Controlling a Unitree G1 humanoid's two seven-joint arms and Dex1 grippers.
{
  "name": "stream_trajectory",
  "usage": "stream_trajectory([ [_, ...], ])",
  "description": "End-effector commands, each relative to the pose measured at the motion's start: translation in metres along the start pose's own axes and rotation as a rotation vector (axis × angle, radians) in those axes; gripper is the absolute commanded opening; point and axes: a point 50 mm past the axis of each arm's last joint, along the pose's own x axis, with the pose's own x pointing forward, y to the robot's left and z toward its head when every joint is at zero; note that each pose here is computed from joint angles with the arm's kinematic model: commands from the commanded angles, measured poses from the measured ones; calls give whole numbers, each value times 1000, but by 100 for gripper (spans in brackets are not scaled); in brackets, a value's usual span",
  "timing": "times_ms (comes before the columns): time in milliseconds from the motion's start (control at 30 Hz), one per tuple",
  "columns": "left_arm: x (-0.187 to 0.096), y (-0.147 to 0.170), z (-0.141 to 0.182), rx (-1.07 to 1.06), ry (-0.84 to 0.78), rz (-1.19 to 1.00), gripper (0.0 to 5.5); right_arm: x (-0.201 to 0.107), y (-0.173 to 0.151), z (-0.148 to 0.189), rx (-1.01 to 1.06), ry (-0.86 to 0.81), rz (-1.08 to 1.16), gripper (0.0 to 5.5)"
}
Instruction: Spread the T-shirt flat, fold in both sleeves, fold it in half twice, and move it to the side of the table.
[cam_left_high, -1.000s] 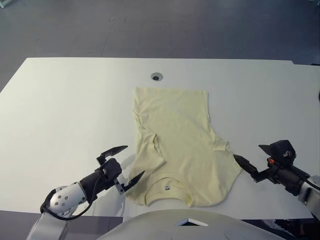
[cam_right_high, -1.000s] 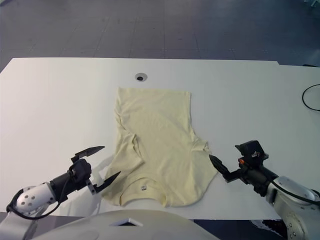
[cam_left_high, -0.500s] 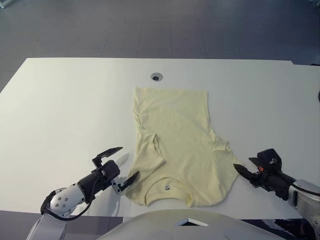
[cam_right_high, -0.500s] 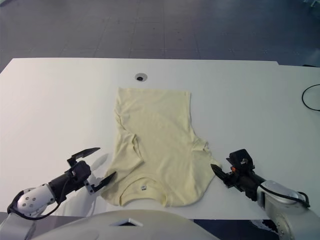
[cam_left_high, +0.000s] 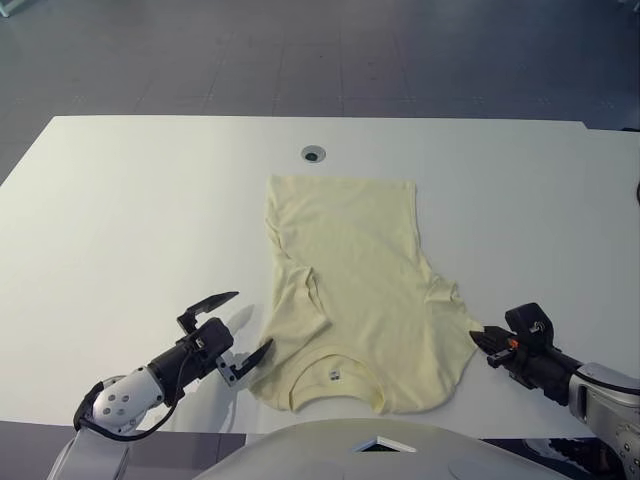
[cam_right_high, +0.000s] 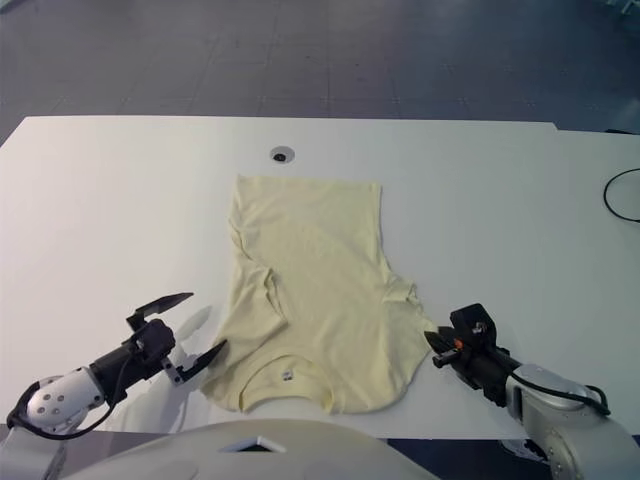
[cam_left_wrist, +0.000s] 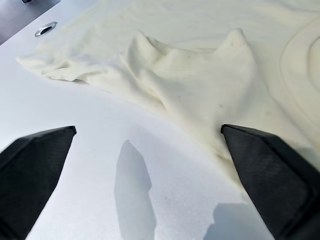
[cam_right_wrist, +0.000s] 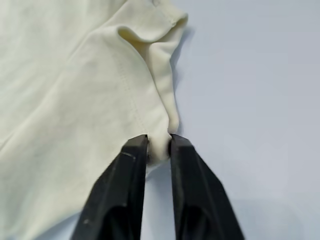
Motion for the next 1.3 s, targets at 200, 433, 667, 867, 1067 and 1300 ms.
stream_trajectory([
  [200, -1, 3, -4, 17, 23, -1, 540, -1, 9, 17, 2, -110, 31, 3],
  [433, 0, 3, -4, 9, 17, -1, 540, -6, 37, 34, -6, -186, 198, 3],
  [667, 3, 3, -4, 9, 12, -8, 540, -2, 56, 43, -10, -200, 326, 3],
  [867, 4, 3, -4, 9, 8, -10, 540, 13, 76, 50, -40, -187, 417, 3],
  [1067, 5, 3, -4, 9, 7, -16, 540, 28, 83, 48, -60, -154, 409, 3],
  [1300, 4, 2, -4, 8, 10, -19, 540, 13, 83, 58, -139, -243, 413, 124],
])
